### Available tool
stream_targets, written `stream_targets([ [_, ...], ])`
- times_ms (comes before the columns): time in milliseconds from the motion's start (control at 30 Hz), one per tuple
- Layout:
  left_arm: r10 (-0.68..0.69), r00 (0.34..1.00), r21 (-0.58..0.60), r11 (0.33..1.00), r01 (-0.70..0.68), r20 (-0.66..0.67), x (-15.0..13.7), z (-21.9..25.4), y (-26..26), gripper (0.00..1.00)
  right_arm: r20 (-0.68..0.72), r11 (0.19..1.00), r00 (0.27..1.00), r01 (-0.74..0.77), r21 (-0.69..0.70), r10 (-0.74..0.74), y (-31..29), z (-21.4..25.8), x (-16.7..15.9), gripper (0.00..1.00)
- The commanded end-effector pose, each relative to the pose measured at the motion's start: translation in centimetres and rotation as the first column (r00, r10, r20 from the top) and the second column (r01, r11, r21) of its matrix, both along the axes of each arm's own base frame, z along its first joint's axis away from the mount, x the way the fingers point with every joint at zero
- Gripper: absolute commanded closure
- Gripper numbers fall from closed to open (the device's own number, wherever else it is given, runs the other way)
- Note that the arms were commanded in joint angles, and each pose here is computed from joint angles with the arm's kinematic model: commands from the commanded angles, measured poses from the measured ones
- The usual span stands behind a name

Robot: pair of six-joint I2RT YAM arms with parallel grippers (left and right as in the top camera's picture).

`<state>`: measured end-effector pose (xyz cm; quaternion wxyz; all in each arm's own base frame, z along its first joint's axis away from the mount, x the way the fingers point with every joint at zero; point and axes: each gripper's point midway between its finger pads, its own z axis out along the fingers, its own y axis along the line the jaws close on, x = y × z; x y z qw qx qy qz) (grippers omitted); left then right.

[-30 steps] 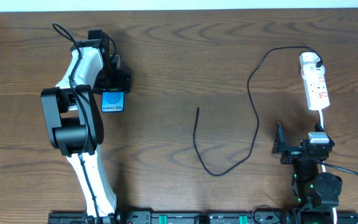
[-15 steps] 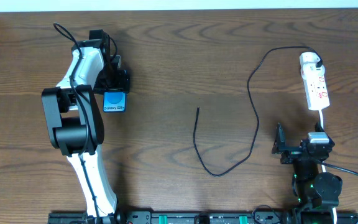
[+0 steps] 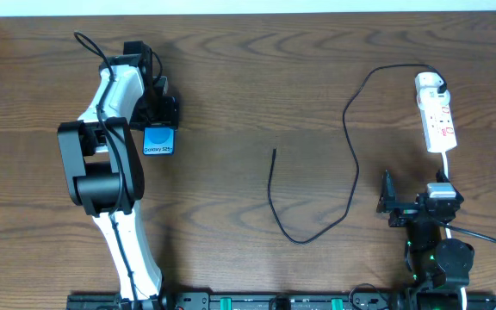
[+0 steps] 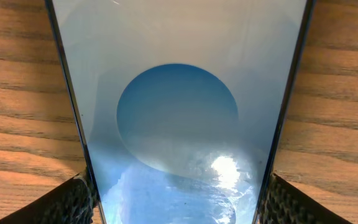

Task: Plug charger to phone and switch on socket
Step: 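Close the left gripper on the phone's bottom edge and adjust grip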

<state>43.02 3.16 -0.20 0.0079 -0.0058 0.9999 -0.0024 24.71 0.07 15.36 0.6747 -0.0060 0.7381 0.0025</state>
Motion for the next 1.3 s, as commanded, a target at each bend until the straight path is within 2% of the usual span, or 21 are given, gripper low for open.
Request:
stream_targets([
  [0, 0.012, 0.997, 0.04, 0.999, -0.008, -0.083, -1.36, -3.01, 0.83, 0.26, -0.005, 1.0, 1.0, 0.001, 0.013, -0.001, 0.03, -0.14, -0.01, 0.01],
  [800, 0.012, 0.996, 0.04, 0.999, -0.009, -0.086, -1.45, -3.01, 0.82, 0.34, -0.005, 1.0, 1.0, 0.001, 0.013, -0.001, 0.03, -0.14, -0.01, 0.01],
  [1100, 0.012, 0.996, 0.04, 0.999, -0.009, -0.086, -1.45, -3.01, 0.82, 0.44, -0.005, 1.0, 1.0, 0.001, 0.013, -0.001, 0.03, -0.14, -0.01, 0.01],
  [1267, 0.012, 0.996, 0.04, 0.999, -0.009, -0.086, -1.45, -3.01, 0.82, 0.59, -0.005, 1.0, 1.0, 0.001, 0.013, -0.001, 0.03, -0.14, -0.01, 0.01],
])
